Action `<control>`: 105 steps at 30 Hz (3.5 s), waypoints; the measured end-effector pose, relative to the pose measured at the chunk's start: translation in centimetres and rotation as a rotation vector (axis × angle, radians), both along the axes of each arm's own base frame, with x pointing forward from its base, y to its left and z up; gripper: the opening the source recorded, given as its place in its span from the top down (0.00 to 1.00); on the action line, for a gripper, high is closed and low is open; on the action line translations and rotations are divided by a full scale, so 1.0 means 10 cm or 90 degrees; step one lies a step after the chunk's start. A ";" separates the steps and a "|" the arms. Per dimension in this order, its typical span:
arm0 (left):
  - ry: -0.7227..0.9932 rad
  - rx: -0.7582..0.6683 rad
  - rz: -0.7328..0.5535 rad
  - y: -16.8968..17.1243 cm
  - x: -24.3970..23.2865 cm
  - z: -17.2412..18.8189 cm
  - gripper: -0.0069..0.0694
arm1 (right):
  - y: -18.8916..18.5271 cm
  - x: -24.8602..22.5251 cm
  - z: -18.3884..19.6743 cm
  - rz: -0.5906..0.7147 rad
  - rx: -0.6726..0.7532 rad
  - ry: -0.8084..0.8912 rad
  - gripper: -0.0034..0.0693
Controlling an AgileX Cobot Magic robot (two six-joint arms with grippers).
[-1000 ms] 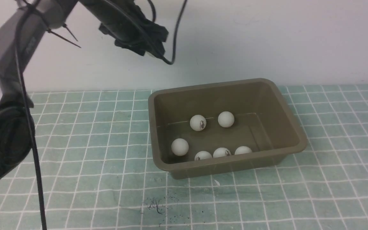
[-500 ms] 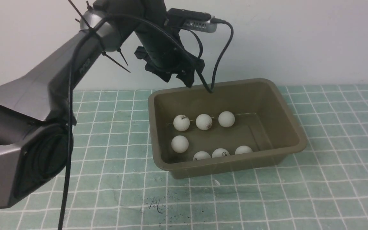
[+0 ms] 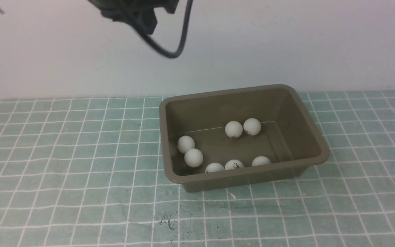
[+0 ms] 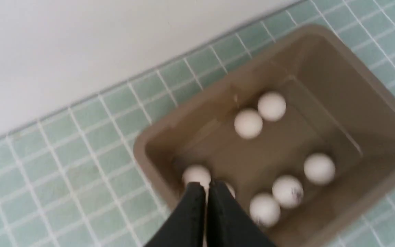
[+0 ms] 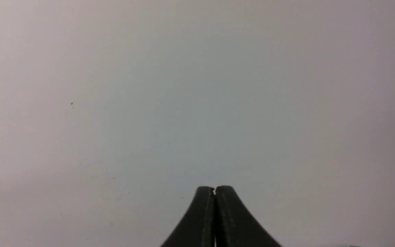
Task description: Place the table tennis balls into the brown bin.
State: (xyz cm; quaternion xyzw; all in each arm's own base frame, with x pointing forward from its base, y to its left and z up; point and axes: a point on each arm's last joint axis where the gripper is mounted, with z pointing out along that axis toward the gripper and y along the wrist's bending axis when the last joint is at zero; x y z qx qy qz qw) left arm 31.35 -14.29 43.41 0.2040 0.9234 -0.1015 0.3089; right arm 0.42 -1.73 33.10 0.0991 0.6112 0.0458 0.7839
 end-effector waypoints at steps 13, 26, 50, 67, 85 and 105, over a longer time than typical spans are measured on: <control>-0.107 -0.042 0.014 0.53 -1.19 -0.36 0.92 | 0.01 0.05 -0.04 -0.001 -0.019 -0.027 0.97; -0.398 -0.179 0.037 0.97 -2.16 -0.58 0.92 | 0.01 0.05 -0.03 -0.001 -0.021 -0.027 0.97; -0.455 -0.093 0.137 1.28 -2.47 -1.45 0.92 | 0.01 0.05 -0.03 -0.001 -0.020 -0.028 0.97; -0.399 -0.028 0.260 1.42 -2.61 -2.63 0.92 | 0.02 0.05 -0.03 0.000 -0.024 -0.030 0.97; -0.398 -0.028 0.260 1.42 -2.61 -2.63 0.92 | 0.02 0.05 -0.03 0.000 -0.026 -0.030 0.97; -0.398 -0.030 0.262 1.42 -2.61 -2.63 0.92 | 0.20 0.25 -0.44 0.106 -0.099 0.054 0.97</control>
